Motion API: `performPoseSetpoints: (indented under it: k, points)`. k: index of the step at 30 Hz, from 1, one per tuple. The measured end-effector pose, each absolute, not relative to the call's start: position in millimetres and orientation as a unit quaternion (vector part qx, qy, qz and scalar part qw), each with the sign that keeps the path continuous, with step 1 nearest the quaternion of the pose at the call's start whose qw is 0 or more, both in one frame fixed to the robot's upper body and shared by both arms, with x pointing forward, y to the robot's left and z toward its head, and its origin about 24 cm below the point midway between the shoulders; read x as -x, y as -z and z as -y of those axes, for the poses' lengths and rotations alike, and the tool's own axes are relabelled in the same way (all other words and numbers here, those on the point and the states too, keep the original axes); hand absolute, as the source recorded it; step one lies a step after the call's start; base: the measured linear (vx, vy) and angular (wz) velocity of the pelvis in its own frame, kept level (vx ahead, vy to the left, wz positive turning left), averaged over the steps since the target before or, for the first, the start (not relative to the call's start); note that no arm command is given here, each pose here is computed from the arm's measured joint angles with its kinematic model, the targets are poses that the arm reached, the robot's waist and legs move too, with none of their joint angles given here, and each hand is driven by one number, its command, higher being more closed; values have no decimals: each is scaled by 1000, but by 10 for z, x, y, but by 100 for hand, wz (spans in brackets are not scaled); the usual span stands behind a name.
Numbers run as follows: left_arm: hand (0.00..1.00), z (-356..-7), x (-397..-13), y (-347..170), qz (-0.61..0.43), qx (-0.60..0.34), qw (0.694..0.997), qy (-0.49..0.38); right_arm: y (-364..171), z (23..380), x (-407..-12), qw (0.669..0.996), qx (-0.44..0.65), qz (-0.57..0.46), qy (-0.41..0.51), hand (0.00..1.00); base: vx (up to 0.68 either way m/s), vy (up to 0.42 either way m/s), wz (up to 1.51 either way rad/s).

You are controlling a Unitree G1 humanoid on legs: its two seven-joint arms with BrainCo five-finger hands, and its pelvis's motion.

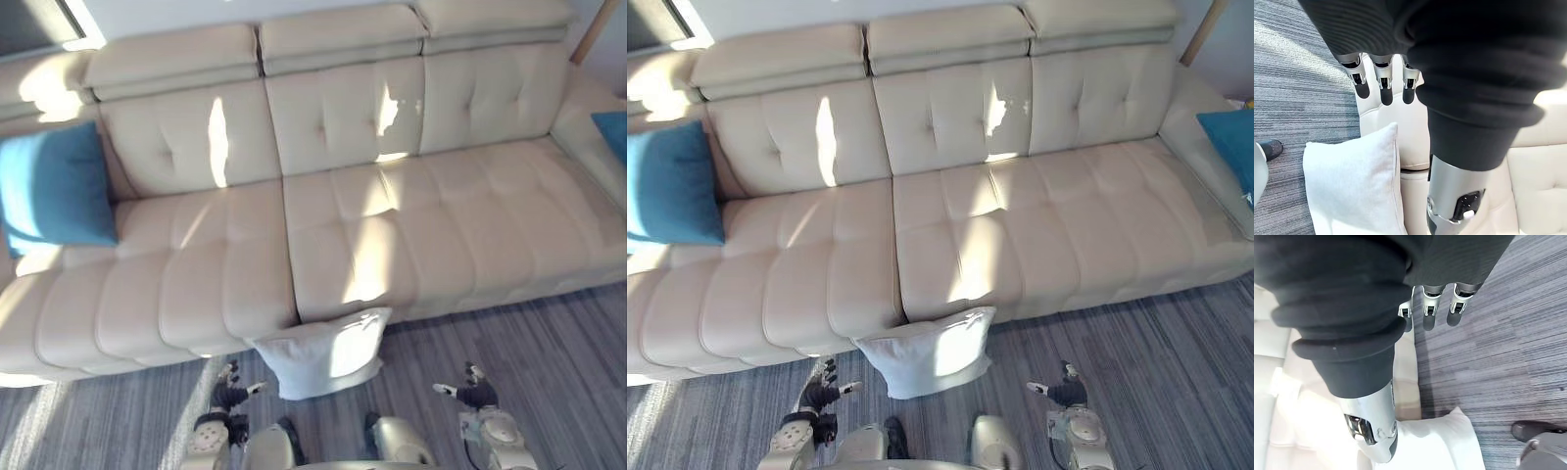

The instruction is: Pick up cushions and gather them together orderly.

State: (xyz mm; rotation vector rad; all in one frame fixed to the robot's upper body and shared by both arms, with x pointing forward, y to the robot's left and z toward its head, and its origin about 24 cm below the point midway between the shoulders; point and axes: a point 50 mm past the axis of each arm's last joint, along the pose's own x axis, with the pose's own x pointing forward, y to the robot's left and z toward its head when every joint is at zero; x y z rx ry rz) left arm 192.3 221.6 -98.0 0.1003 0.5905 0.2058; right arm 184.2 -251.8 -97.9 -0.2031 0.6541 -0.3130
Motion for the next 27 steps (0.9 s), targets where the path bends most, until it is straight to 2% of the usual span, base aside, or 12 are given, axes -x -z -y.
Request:
performPoseSetpoints:
  k: [6, 11, 17, 22, 23, 27]
  points:
    - [0, -2260, -2520, 535, -189, -34, 973, -129, 524, 2416, -2421, 962, 85, -198, 169, 0, -152, -21, 4]
    - [0, -2229, -3171, -151, -61, 28, 985, -160, -161, 2262, -3119, 981, 43, -69, 175, 0, -178, -43, -4]
    - [0, -2122, -3650, -1045, 82, 83, 980, -162, -1263, 2023, -3739, 983, 4, 94, 159, 0, -153, -47, -4]
    - [0, -1869, -3834, -1584, 157, 102, 973, -136, -2004, 1826, -3928, 972, -27, 188, 140, 0, -55, -30, 0]
    - [100, -1806, -3851, -1714, 178, 100, 971, -126, -2152, 1754, -3935, 968, -31, 210, 131, 100, -37, -22, 3]
    - [100, -1624, -3879, -1877, 198, 105, 968, -114, -2312, 1669, -3937, 962, -46, 230, 137, 100, -39, -15, 4]
